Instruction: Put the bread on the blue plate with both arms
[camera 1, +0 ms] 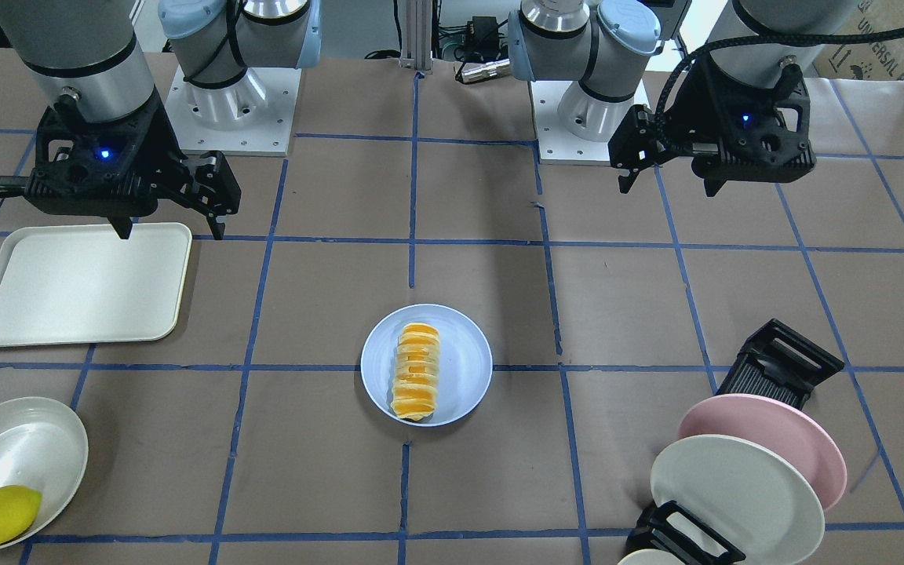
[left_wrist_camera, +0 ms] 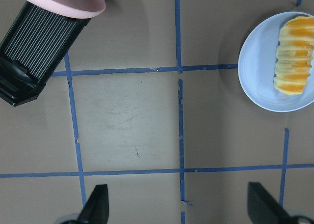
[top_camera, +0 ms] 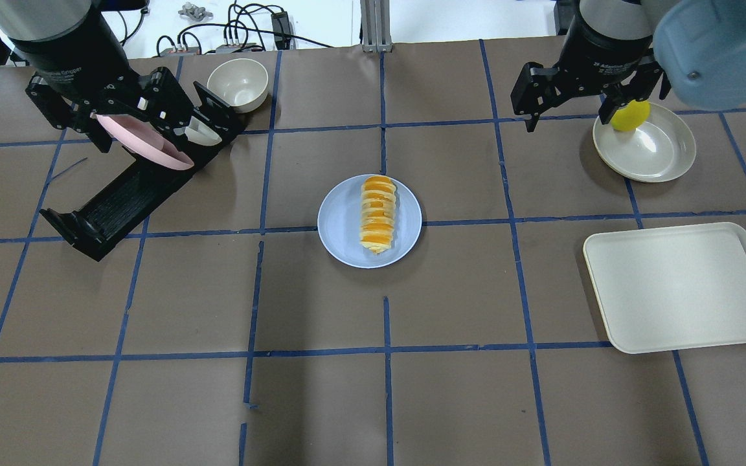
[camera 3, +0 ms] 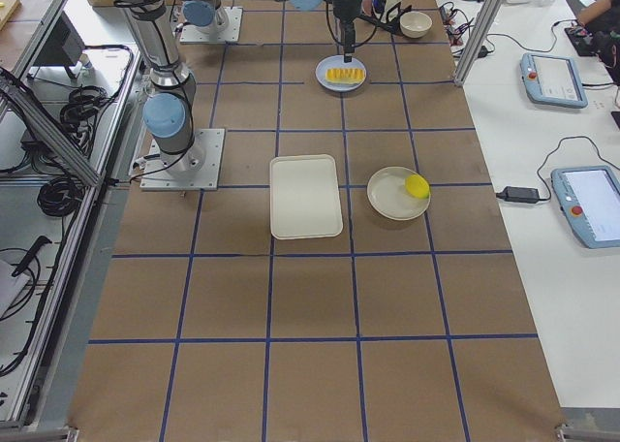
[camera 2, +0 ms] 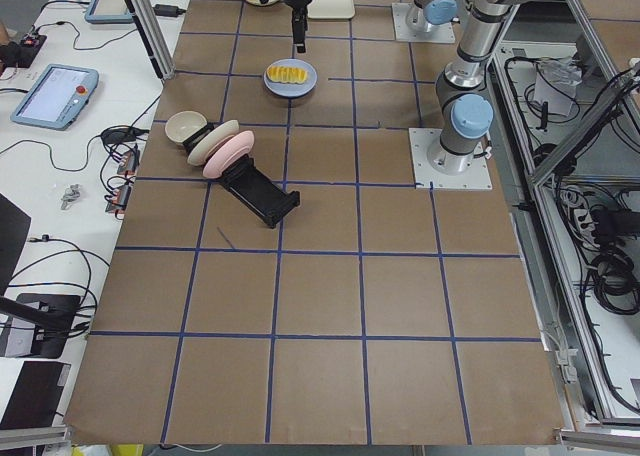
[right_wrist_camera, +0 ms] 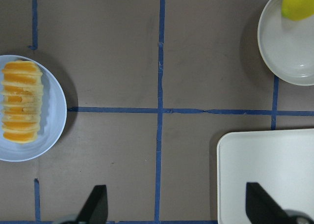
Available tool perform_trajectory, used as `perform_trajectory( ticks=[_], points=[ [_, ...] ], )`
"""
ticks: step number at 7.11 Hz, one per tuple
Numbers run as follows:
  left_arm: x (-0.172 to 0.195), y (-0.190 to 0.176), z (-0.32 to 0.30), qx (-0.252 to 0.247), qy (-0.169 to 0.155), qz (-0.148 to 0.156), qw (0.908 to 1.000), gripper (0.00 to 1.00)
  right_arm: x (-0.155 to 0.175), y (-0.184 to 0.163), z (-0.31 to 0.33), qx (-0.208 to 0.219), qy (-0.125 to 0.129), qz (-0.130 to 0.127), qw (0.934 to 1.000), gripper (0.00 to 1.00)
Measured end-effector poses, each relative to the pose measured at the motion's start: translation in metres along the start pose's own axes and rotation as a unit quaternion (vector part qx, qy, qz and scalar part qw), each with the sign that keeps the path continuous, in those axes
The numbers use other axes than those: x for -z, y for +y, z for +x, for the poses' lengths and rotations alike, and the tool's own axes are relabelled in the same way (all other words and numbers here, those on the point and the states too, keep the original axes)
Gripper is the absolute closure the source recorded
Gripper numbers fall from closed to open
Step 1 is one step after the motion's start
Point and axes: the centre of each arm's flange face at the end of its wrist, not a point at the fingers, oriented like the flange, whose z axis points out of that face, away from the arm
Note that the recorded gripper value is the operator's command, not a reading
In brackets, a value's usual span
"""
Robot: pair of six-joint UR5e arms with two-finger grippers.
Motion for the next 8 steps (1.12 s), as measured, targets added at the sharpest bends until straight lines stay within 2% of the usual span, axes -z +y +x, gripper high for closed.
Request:
perform_trajectory(
  ticks=[8],
  points=[
    [-0.0004,0.0000,-0.0001,0.000,-0.001,0.000,1.0000,0.00,-0.0037,-0.0004,0.0016,0.002,-0.001,-0.006,1.0000,0.00]
  ],
)
